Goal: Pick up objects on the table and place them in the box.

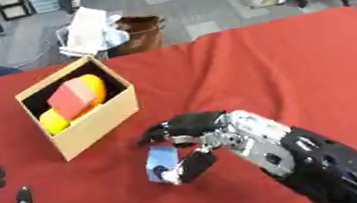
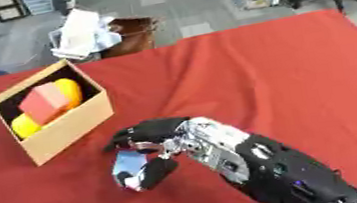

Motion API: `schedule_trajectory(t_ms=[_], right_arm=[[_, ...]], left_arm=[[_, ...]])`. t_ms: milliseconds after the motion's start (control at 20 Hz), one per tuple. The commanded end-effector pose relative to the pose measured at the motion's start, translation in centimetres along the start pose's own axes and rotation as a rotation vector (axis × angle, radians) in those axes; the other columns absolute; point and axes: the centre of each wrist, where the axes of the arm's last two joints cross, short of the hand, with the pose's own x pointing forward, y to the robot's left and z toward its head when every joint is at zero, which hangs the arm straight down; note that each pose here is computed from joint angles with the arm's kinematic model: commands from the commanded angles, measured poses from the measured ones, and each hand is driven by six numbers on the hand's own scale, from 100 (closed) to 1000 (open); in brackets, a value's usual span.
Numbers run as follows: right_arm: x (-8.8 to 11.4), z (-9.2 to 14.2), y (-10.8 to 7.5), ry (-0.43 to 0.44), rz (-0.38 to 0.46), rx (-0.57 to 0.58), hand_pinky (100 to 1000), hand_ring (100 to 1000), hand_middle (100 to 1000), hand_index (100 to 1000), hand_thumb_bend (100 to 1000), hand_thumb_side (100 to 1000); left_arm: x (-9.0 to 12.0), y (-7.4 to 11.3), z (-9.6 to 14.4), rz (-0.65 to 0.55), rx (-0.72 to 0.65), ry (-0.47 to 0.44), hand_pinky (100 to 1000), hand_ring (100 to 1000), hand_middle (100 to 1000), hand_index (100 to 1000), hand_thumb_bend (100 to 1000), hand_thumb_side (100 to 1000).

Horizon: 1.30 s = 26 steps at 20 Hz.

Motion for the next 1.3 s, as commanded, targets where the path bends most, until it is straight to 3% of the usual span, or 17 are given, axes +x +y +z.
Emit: schedule_trajectory(t_ms=[50,200,300,350,500,800,1300], right_arm=[[-0.3,0.1,-0.8,0.034,0.058,-0.013,803,803,886,956,100,534],[-0.3,0.0,-0.9,0.061,0.088,-0.058,731,681,752,888,100,325],[-0.3,0.1,-1.3,0.073,0.102,-0.104,659,556,600,758,100,118],[-0.2,0.2,-1.6,0.081,0.11,-0.133,633,519,551,706,100,100],[-0.2,0.6,-2.6,0.103,0.125,-0.218,566,450,478,633,100,100],[-0.5,2.4,-5.1,0.123,0.124,-0.333,540,428,462,618,100,100],[-1.5,4.2,-7.6,0.169,0.145,-0.363,524,417,457,610,100,100]], left_arm=[[0.3,0.4,-0.2,-0.011,-0.005,-0.019,781,752,717,830,264,330],[0.2,0.3,-0.1,-0.009,-0.008,-0.018,781,752,718,830,263,332],[0.2,0.2,-0.1,-0.007,-0.011,-0.016,781,752,718,830,261,334],[0.2,0.2,-0.1,-0.007,-0.012,-0.017,781,752,717,830,261,333],[0.2,0.2,-0.1,-0.006,-0.013,-0.018,781,752,717,830,255,337],[0.0,0.2,0.1,-0.005,-0.006,-0.008,781,752,716,831,247,351],[0.0,0.4,0.0,-0.004,0.014,-0.006,781,752,717,832,248,351]])
